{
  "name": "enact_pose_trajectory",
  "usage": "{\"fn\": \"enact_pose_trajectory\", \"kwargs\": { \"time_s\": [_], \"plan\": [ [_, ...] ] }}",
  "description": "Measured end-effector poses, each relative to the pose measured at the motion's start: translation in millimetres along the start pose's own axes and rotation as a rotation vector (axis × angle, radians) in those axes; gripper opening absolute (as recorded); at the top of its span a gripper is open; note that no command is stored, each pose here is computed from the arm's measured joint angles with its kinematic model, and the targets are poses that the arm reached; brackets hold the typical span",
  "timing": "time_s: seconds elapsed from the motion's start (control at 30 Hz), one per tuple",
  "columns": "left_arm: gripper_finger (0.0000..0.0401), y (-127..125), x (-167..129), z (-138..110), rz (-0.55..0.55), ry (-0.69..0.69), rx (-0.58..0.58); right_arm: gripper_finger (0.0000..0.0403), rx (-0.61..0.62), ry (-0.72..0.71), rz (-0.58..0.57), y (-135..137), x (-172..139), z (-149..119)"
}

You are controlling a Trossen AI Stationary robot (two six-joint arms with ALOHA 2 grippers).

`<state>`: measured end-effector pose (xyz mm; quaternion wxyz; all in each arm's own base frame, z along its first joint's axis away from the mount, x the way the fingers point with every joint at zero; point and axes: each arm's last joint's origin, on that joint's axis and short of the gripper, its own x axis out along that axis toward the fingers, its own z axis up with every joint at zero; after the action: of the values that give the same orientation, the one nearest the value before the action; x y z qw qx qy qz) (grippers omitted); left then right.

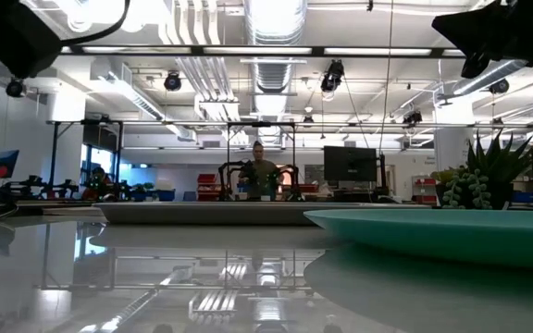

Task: Pick and place plate/cup/fork/spoon on tray
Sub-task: Put the black cup on the gray serving tray

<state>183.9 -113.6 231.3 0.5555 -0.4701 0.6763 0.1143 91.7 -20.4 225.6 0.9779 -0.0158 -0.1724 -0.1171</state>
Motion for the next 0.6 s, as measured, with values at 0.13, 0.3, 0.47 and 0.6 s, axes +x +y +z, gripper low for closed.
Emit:
{"fn": "enact_pose_trajectory", "kwargs": {
  "time_s": [0.13,0.3,0.47,0.6],
  "plan": [
    [0.0230,6,5,-5,0.038,0.005,0.010,0.0009,0.000,-0.001,0.000,0,0,0],
    [0.0237,16,17,-9,0.091,0.008,0.000,0.0009,0.000,-0.002,0.000,0,0,0],
    [0.0237,25,28,-16,0.129,0.023,-0.020,0.0009,0.000,-0.002,0.000,0,0,0],
    [0.0233,21,30,-19,0.089,0.029,-0.013,0.0009,0.000,-0.002,0.000,0,0,0]
  ]
}}
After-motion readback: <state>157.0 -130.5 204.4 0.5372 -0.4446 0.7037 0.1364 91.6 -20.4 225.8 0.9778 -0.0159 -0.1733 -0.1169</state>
